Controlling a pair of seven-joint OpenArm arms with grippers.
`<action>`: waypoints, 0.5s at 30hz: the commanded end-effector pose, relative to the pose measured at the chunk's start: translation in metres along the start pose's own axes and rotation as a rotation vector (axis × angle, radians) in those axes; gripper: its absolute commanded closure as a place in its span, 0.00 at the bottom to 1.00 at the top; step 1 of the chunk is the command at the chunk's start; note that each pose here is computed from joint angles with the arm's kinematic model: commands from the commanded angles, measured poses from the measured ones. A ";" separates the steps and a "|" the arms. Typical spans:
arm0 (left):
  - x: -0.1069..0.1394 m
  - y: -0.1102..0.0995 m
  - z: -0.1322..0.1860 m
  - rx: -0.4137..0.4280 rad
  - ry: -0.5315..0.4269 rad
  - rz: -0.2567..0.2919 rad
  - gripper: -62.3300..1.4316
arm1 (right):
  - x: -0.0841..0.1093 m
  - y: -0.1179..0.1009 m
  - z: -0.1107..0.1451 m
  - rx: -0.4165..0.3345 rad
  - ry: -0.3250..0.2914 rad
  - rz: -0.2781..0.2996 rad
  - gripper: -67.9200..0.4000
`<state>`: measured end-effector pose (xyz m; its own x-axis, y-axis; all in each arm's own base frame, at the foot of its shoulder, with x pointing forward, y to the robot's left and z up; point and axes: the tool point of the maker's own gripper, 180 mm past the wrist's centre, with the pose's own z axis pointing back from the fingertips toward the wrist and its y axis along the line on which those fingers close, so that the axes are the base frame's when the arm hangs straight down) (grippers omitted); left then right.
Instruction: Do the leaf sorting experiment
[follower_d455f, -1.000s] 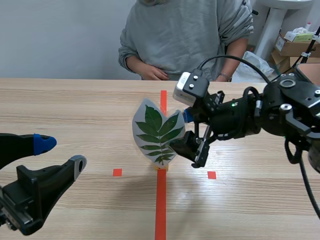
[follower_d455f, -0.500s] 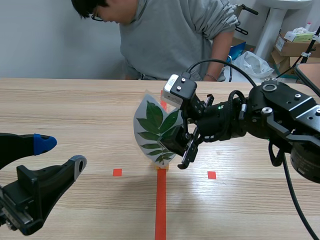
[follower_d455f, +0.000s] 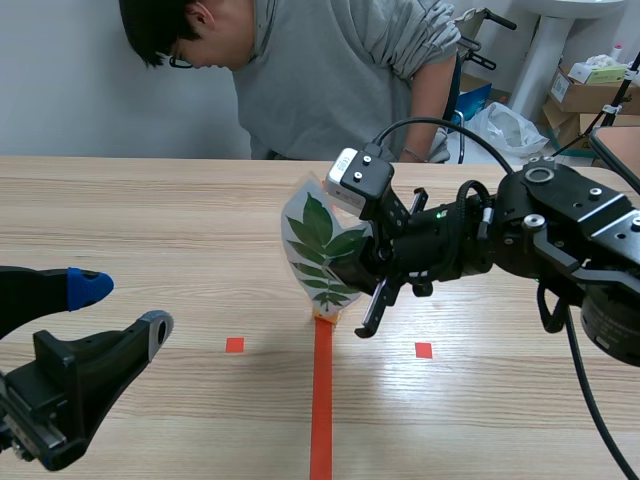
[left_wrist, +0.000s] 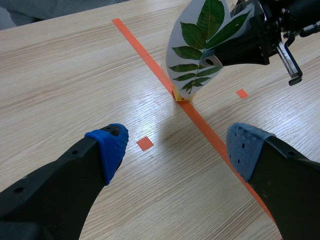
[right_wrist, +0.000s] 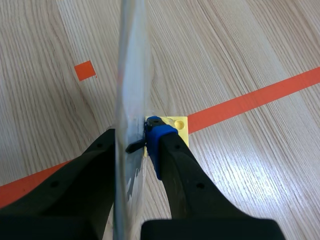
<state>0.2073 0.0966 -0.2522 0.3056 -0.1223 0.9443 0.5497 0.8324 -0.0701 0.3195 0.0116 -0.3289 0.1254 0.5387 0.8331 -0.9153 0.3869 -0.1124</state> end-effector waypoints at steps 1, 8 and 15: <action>0.009 0.001 0.000 0.001 -0.033 -0.004 0.29 | 0.010 -0.009 0.006 -0.020 -0.022 0.019 0.98; 0.009 0.001 0.000 0.001 -0.033 -0.004 0.29 | 0.007 -0.037 0.036 -0.170 -0.027 -0.023 0.98; 0.009 0.001 0.000 0.001 -0.033 -0.004 0.29 | -0.023 -0.067 0.085 -0.355 -0.031 -0.177 0.98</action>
<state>0.2073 0.0966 -0.2522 0.3056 -0.1223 0.9443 0.5497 0.8324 -0.0701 0.3412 -0.0883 -0.3058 0.2765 0.4368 0.8560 -0.6987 0.7030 -0.1331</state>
